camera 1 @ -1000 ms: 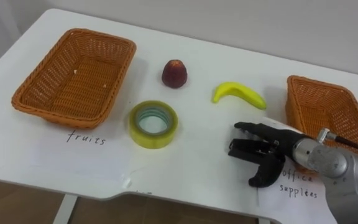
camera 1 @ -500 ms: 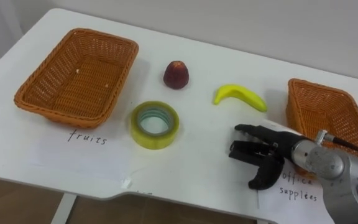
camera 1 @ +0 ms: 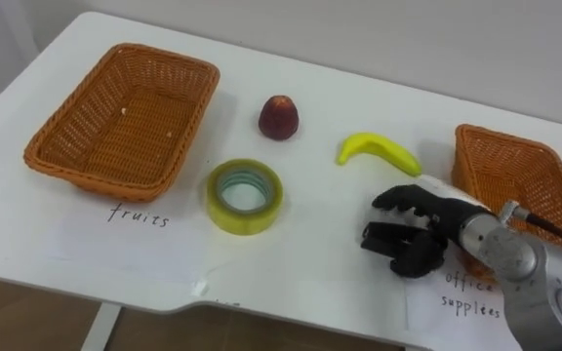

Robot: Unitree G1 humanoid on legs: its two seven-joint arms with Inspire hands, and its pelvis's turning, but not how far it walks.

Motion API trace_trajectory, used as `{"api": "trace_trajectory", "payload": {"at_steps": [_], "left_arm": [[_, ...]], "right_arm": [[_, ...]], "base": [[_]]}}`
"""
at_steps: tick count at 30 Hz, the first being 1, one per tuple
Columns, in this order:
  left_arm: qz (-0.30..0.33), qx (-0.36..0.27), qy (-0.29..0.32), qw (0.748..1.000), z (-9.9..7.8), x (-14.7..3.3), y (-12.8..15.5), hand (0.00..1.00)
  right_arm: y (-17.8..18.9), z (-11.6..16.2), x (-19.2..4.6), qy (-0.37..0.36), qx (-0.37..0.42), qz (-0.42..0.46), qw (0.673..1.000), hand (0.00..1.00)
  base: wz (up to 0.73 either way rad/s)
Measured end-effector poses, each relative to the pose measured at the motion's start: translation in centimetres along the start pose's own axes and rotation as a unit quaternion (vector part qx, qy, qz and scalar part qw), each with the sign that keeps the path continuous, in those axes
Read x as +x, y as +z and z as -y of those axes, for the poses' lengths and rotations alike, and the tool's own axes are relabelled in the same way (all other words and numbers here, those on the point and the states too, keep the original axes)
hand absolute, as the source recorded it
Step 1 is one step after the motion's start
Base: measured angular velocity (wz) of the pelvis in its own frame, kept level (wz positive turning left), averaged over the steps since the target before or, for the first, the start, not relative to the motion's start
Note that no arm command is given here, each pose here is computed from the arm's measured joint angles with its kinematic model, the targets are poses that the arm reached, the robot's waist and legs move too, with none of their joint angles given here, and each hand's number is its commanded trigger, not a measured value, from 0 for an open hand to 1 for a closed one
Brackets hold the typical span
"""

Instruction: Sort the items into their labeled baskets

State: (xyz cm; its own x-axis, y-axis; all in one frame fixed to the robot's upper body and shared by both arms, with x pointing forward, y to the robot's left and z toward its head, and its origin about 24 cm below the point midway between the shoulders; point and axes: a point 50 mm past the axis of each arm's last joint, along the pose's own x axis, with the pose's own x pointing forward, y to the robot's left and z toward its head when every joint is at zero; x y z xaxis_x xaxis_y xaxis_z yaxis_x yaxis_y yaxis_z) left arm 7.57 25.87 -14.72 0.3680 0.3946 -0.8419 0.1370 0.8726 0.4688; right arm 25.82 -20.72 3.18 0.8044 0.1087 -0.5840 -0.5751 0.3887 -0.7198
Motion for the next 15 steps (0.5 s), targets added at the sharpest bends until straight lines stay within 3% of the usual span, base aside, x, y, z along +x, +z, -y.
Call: {"api": "trace_trajectory", "payload": {"at_steps": [15], "left_arm": [[-0.001,-0.001,0.006,1.000,0.05,-0.01,-0.02,0.00]], "right_arm": [[0.06,0.09,0.26,-0.004,0.007,-0.001,1.000,1.00]], "base": [[0.00]]}}
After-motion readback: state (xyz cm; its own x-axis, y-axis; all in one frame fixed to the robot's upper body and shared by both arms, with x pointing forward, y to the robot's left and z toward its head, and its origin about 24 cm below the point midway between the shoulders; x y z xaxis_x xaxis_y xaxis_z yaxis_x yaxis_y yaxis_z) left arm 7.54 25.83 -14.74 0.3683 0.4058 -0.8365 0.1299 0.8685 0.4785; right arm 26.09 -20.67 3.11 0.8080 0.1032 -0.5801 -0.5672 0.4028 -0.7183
